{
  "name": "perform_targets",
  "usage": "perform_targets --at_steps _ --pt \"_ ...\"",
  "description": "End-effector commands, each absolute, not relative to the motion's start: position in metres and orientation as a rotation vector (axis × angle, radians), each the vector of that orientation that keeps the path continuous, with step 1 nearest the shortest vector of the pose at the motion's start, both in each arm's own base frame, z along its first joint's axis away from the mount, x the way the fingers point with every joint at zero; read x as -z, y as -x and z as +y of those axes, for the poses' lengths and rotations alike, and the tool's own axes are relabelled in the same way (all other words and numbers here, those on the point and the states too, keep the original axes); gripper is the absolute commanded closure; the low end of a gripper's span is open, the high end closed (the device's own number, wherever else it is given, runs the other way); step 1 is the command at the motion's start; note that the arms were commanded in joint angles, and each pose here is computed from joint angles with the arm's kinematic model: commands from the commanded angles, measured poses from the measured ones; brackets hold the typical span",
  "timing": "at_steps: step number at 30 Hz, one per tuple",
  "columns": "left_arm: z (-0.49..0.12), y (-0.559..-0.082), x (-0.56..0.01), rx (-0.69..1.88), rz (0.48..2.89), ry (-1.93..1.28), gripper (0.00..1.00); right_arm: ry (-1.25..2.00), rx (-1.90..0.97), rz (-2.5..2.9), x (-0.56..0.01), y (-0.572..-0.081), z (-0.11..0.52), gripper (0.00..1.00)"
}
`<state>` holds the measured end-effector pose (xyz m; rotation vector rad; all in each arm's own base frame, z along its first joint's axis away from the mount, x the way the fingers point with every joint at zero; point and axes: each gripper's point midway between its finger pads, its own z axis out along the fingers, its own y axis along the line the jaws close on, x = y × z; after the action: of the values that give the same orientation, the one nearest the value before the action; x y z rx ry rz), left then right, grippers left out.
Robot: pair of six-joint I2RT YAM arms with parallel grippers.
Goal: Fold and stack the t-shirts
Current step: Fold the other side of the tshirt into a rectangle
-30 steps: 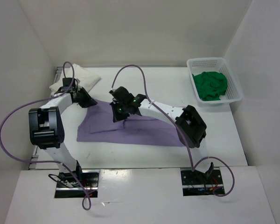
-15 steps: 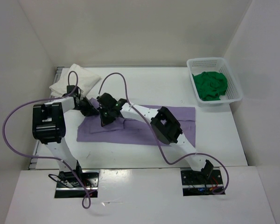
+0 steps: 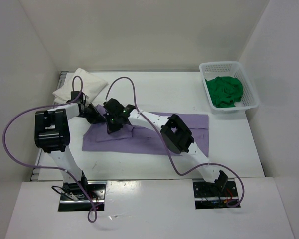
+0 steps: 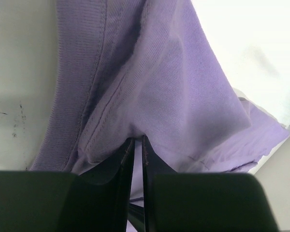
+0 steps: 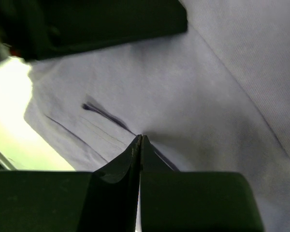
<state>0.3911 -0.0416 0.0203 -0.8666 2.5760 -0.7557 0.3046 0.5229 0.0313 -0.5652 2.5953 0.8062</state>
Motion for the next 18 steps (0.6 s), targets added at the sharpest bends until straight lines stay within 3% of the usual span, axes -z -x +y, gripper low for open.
perform_targets --at_steps 1,10,18 --pt "-0.032 -0.397 -0.014 0.726 2.571 0.856 0.82 0.534 -0.858 2.527 -0.057 -0.317 0.539 1.00" --pt "-0.034 -0.394 -0.012 0.739 2.579 0.859 0.82 0.543 -0.811 2.650 -0.015 -0.300 0.525 1.00" --pt "-0.035 -0.396 -0.013 0.751 2.571 0.850 0.82 0.605 -0.901 2.680 -0.012 -0.285 0.529 1.00"
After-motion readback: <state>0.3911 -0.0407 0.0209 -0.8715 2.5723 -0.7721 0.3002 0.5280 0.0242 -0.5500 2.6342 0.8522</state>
